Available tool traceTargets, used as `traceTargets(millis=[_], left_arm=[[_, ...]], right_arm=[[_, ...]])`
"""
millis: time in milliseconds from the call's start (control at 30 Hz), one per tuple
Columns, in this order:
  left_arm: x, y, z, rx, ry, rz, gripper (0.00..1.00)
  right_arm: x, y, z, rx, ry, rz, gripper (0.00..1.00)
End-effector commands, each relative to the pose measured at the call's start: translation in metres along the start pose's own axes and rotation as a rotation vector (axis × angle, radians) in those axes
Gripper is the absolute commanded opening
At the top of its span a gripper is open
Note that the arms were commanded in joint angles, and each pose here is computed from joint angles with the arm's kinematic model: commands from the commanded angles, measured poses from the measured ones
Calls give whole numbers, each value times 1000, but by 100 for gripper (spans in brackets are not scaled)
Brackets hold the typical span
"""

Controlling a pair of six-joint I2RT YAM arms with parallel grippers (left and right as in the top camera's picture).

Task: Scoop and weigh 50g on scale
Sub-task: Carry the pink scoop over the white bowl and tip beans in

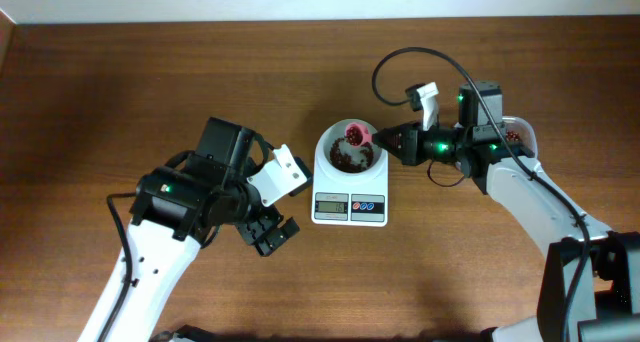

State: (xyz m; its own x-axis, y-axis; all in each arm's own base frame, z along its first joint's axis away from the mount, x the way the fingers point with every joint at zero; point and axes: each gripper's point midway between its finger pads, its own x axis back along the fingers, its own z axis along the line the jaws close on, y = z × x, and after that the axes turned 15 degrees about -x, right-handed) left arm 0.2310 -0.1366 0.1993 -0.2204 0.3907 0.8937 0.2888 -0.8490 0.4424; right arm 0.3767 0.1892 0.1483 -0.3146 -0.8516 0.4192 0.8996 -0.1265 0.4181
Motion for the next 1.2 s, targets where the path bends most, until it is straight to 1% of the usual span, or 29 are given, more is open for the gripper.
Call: traceTargets(millis=[0,33,133,200,267,300,333,367,400,433,500,567,600,633,700,733,767,800,833,867,900,933,967,1000,1033,1067,1100,1133,1167], left_arm=[[1,1,-1,-14,-4,-13,99],[1,1,-1,-14,-4,-13,99],[1,1,-1,-14,-4,-13,99],[1,1,-1,-14,-4,-13,99],[1,1,-1,-14,-3,-13,99],[1,1,-1,-14,-3,-13,99],[1,1,-1,-14,-4,-13,99],[1,1,-1,-14,-4,-13,99],[1,1,-1,-14,-4,-13,99],[1,1,-1,-14,-4,-13,99],[1,1,-1,-14,-4,-13,99],[1,1,-1,-14,-4,-13,99],[1,1,-1,-14,-4,-13,99],[1,1,-1,-14,-4,-13,99],[1,1,-1,-14,-4,-13,99],[1,1,-1,-14,-4,-13,99],[1,1,-1,-14,-4,-13,99],[1,1,-1,-14,-4,-13,99],[1,1,-1,-14,-4,-13,99],[1,1,-1,-14,-4,-13,99],[1,1,-1,-14,-4,-13,99],[1,1,-1,-14,-4,-13,99],[1,1,-1,-14,-4,-13,99],[1,1,-1,-14,-3,-13,99],[1,1,-1,-14,-3,-13,99],[1,1,-1,-14,-4,-13,99],[1,1,-1,-14,-4,-13,99],[1,1,-1,-14,-4,-13,99],[1,1,-1,-14,-4,-13,99]], right_arm=[[1,1,1,143,-30,-10,4],[3,5,-17,94,-131,-37,4],[2,-5,19,214,78,22,4],[3,7,-20,120,-153,-43,4],[1,-4,11,192,31,12,4],[1,-3,15,250,49,10,4],[2,6,-15,148,-122,-34,4],[2,3,-8,136,-83,-20,4],[1,-5,17,202,65,20,4],[2,-5,24,272,104,21,4],[3,6,-20,127,-153,-38,4],[1,-9,17,242,69,33,4],[1,-4,3,257,-12,12,4],[3,1,-23,138,-162,-20,4],[2,-11,16,268,70,38,4],[1,-4,-2,268,-40,11,4],[4,2,-27,159,-186,-26,4],[1,-4,-13,146,-107,3,4],[1,-13,22,287,101,44,4],[0,-9,15,314,58,30,4],[3,4,-27,170,-195,-30,4],[2,0,-24,130,-173,-18,4],[0,-10,10,250,31,36,4],[0,-9,9,320,27,31,4],[2,-1,-20,223,-149,-7,4],[2,-2,-18,162,-139,-6,4],[1,-12,19,269,80,43,4],[0,-9,17,328,66,30,4],[1,1,-17,211,-134,-12,4]])
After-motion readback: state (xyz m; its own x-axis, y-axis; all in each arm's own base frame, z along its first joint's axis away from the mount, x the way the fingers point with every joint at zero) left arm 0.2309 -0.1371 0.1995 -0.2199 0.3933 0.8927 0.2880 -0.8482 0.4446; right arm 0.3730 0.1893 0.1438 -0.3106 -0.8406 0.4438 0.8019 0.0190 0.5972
